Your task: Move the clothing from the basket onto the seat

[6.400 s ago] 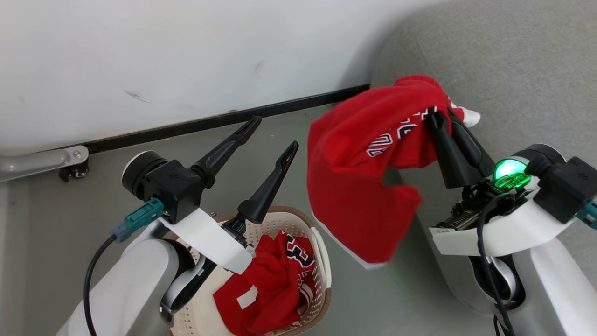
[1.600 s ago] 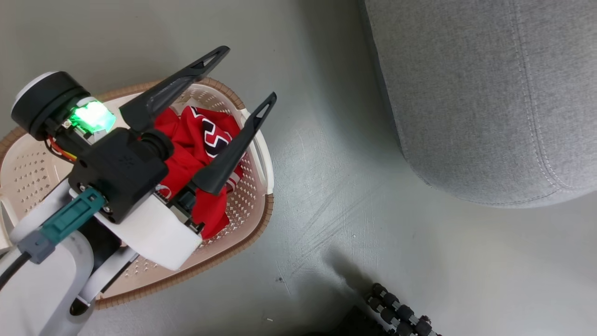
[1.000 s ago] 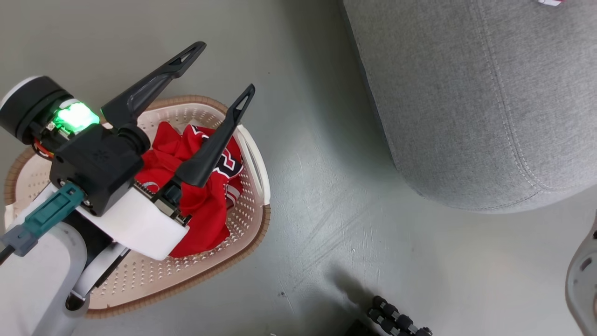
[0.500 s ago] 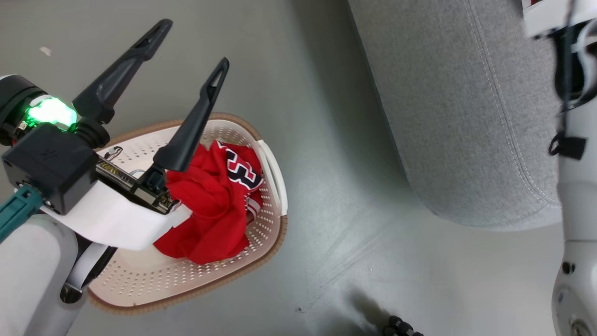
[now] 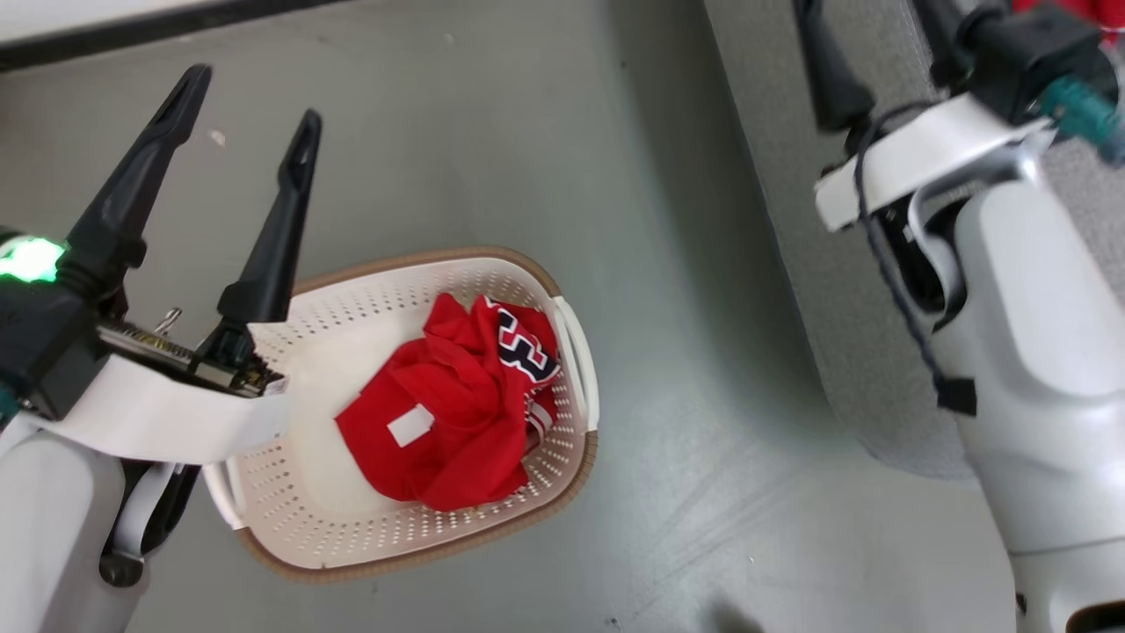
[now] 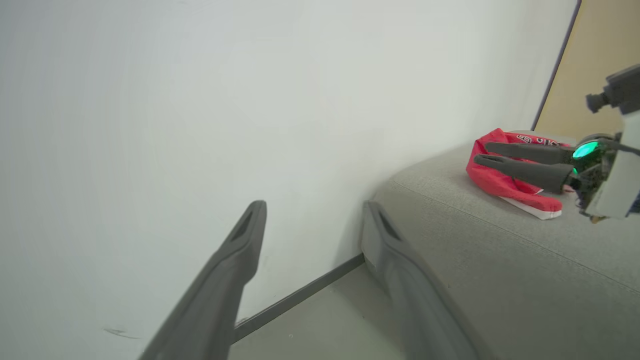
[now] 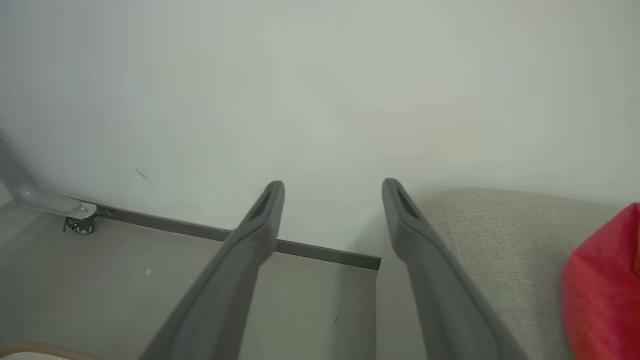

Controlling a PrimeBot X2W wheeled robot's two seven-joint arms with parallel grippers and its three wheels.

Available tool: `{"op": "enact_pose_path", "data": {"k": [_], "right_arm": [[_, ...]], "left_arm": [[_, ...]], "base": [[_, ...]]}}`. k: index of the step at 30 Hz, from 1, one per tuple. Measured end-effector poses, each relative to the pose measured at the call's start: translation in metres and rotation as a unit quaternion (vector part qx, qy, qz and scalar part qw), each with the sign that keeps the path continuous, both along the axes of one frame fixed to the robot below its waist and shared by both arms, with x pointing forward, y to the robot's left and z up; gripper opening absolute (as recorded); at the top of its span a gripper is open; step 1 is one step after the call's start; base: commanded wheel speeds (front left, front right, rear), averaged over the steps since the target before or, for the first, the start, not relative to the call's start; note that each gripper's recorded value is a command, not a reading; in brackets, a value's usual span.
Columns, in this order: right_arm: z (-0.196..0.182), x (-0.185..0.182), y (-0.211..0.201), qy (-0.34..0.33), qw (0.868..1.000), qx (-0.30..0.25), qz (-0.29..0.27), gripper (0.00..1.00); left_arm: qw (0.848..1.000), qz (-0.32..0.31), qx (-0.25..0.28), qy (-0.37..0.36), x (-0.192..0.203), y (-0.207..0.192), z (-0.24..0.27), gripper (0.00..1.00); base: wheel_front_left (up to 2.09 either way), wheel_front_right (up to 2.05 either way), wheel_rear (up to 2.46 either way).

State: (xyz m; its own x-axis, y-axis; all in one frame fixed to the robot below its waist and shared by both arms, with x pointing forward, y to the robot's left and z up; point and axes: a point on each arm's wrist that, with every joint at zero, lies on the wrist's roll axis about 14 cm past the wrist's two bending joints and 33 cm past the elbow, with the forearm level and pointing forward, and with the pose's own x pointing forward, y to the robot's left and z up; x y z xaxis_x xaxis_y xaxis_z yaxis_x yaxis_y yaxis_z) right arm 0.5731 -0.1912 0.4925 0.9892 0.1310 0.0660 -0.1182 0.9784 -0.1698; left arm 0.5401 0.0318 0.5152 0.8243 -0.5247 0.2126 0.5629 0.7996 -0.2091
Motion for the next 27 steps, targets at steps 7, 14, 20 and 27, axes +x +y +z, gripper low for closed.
{"op": "enact_pose_path", "data": {"k": [7, 14, 20, 27], "right_arm": [[0.003, -0.014, 0.020, -0.002, 0.999, 0.035, 0.021, 1.00], [0.027, -0.027, 0.043, -0.031, 0.997, 0.048, 0.050, 1.00], [0.049, -0.042, 0.050, -0.060, 0.995, 0.056, 0.063, 1.00], [0.047, -0.067, 0.054, -0.053, 0.994, 0.061, 0.070, 1.00]], "left_arm": [[0.997, 0.073, -0.003, 0.012, -0.008, 0.040, 0.002, 1.00], [0.990, 0.137, -0.008, 0.021, -0.026, 0.077, 0.003, 1.00], [0.985, 0.173, 0.000, 0.028, -0.045, 0.102, 0.005, 1.00], [0.978, 0.206, 0.008, 0.040, -0.068, 0.125, 0.005, 1.00]], "base": [[0.00, 0.00, 0.00], [0.00, 0.00, 0.00], [0.00, 0.00, 0.00], [0.00, 0.00, 0.00]]}}
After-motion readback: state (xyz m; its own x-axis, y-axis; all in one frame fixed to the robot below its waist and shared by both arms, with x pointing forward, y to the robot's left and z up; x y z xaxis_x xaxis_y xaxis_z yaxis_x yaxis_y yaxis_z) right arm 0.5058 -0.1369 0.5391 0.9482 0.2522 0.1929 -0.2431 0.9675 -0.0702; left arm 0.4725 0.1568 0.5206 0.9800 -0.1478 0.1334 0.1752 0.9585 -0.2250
